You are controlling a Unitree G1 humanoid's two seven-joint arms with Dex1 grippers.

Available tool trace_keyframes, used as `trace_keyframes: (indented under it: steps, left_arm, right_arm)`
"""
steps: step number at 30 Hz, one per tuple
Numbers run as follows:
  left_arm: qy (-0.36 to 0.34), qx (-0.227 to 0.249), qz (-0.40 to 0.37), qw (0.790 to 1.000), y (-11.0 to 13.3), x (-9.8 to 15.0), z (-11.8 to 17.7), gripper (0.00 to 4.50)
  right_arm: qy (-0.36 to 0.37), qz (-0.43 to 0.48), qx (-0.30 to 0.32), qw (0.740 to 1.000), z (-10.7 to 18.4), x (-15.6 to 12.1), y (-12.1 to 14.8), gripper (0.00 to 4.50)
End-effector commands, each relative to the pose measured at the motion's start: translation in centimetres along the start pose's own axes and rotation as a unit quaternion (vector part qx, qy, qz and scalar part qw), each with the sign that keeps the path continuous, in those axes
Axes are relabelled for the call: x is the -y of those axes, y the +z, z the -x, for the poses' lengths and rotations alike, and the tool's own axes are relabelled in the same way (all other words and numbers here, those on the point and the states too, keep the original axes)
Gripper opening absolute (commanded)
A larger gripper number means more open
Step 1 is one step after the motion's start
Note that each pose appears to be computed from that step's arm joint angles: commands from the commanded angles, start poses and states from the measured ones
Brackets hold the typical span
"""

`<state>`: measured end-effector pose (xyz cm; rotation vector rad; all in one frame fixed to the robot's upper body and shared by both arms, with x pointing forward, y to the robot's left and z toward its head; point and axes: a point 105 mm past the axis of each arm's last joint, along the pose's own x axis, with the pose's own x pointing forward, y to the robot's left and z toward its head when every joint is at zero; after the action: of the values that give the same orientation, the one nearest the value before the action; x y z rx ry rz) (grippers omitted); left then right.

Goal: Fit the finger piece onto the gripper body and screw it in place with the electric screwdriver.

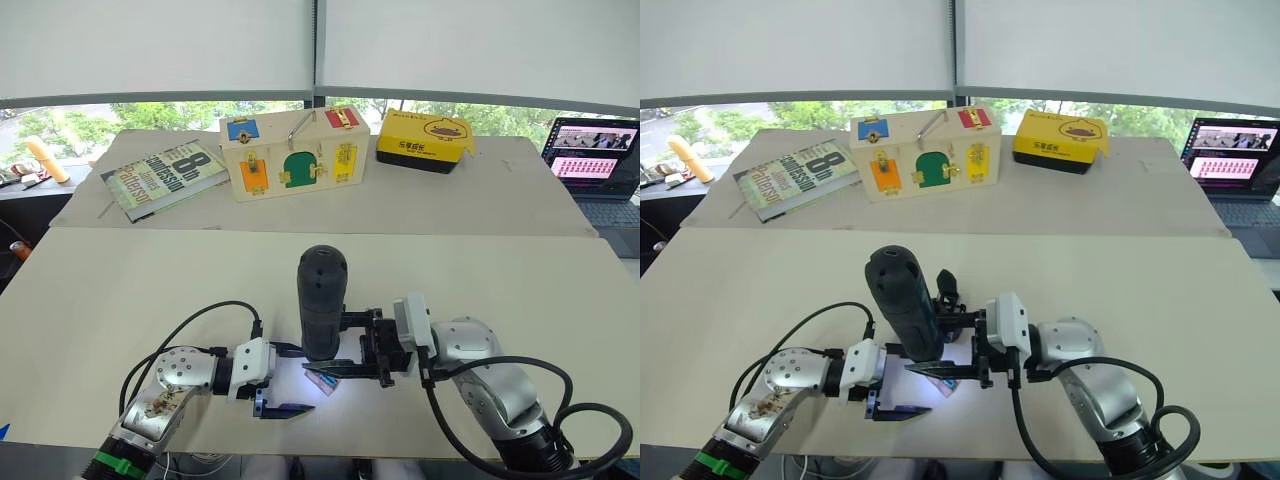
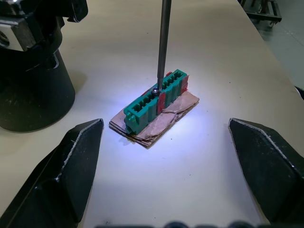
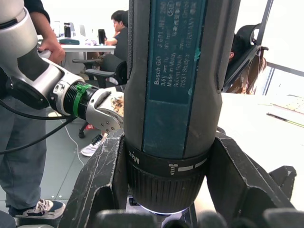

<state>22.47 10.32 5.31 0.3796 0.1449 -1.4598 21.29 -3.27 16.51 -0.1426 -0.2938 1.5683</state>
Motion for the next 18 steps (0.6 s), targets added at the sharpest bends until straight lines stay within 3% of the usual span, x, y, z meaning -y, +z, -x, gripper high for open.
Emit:
trace_keyframes:
  steps: [1, 18]
  left_arm:
    - [-0.001, -0.023, 0.026, 0.999, -1.57, 0.51, -0.17, 4.47]
    - [0.001, -0.023, 0.028, 0.999, -1.84, 0.39, -0.31, 4.47]
  right_arm:
    - [0.002, 0.031, 0.021, 0.999, -0.01, 0.0, 1.29, 1.9]
    - [-0.003, 0.031, 0.006, 0.999, 0.38, 0.18, 0.74, 1.9]
